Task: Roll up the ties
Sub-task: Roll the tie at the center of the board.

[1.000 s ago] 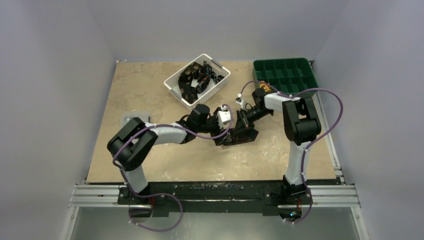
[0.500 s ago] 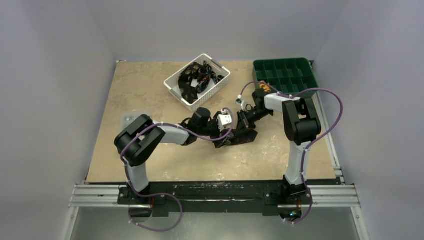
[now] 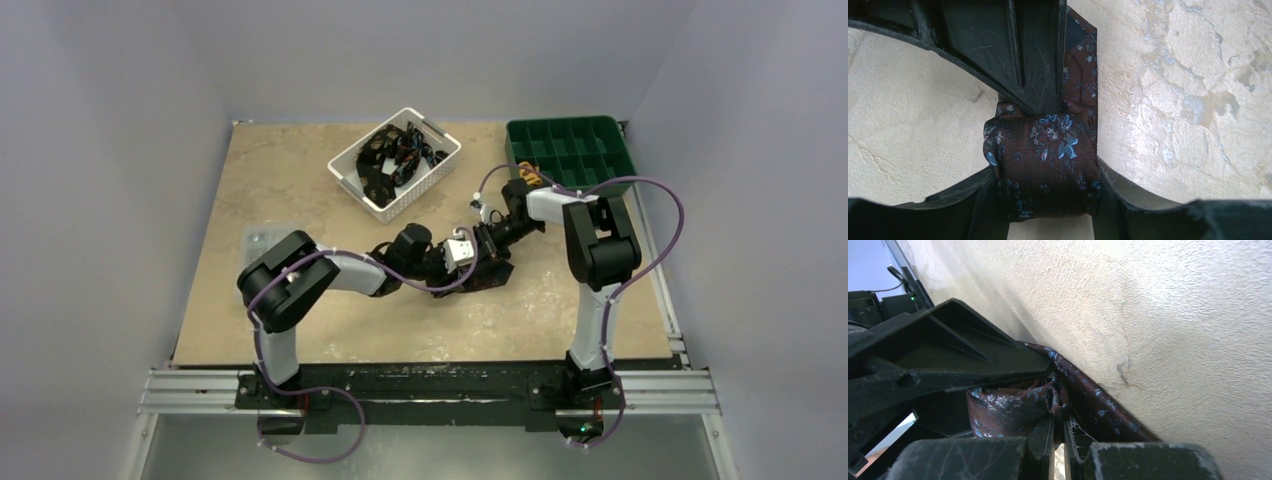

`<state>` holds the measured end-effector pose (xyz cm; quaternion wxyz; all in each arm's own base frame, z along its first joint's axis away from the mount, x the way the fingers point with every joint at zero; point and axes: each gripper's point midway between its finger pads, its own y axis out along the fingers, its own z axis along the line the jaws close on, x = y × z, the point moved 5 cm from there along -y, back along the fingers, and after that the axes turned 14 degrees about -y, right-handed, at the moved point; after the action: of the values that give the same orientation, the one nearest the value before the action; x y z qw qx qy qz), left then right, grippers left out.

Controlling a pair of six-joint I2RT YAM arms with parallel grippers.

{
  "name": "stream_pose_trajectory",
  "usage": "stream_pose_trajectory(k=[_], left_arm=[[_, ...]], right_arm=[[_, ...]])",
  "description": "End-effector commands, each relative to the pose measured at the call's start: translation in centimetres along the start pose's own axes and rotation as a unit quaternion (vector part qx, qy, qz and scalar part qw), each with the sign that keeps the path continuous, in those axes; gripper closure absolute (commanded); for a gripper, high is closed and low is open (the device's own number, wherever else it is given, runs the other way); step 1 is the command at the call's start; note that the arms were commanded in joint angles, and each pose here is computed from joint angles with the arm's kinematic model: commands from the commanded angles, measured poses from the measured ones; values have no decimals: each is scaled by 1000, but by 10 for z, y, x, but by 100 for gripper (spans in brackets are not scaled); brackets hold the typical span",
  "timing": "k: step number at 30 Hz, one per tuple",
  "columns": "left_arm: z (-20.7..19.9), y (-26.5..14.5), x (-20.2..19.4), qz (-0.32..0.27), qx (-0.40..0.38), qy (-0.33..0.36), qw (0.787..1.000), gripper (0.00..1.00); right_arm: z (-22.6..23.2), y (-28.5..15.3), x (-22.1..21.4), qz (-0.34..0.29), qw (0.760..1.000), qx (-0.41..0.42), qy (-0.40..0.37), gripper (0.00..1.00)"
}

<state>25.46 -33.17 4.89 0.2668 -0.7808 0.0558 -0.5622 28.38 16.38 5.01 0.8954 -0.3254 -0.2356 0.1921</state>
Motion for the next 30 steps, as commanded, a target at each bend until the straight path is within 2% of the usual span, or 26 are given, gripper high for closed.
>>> stream_pose_trajectory(k=[1, 4, 6, 11, 16, 21, 25, 30], left_arm=[[-1, 4, 14, 10, 6, 46, 999, 58], [3, 3, 10, 41, 32, 44, 998, 71], [7, 1, 6, 66, 47, 40, 996, 75], [7, -13, -11, 128, 62, 40, 989, 80], [6, -20, -20, 156, 63, 33, 985, 80], [3, -20, -25, 180, 57, 21, 982, 79], [4, -18, -24, 183, 55, 22, 981, 77], [3, -18, -24, 185, 49, 28, 981, 75]], right_arm=[[-31, 16, -12, 56, 992, -98, -55, 100], [-26, 16, -10, 51, 993, -91, -60, 100], [-21, 14, -6, 46, 994, -80, -63, 100], [-8, -4, 6, 32, 994, -66, -75, 78], [10, -28, 18, 1, 997, -20, -72, 63], [32, -44, 21, -23, 997, 14, -70, 59], [51, -47, 20, -49, 996, 48, -51, 51], [57, -49, 29, -80, 994, 54, -51, 44]])
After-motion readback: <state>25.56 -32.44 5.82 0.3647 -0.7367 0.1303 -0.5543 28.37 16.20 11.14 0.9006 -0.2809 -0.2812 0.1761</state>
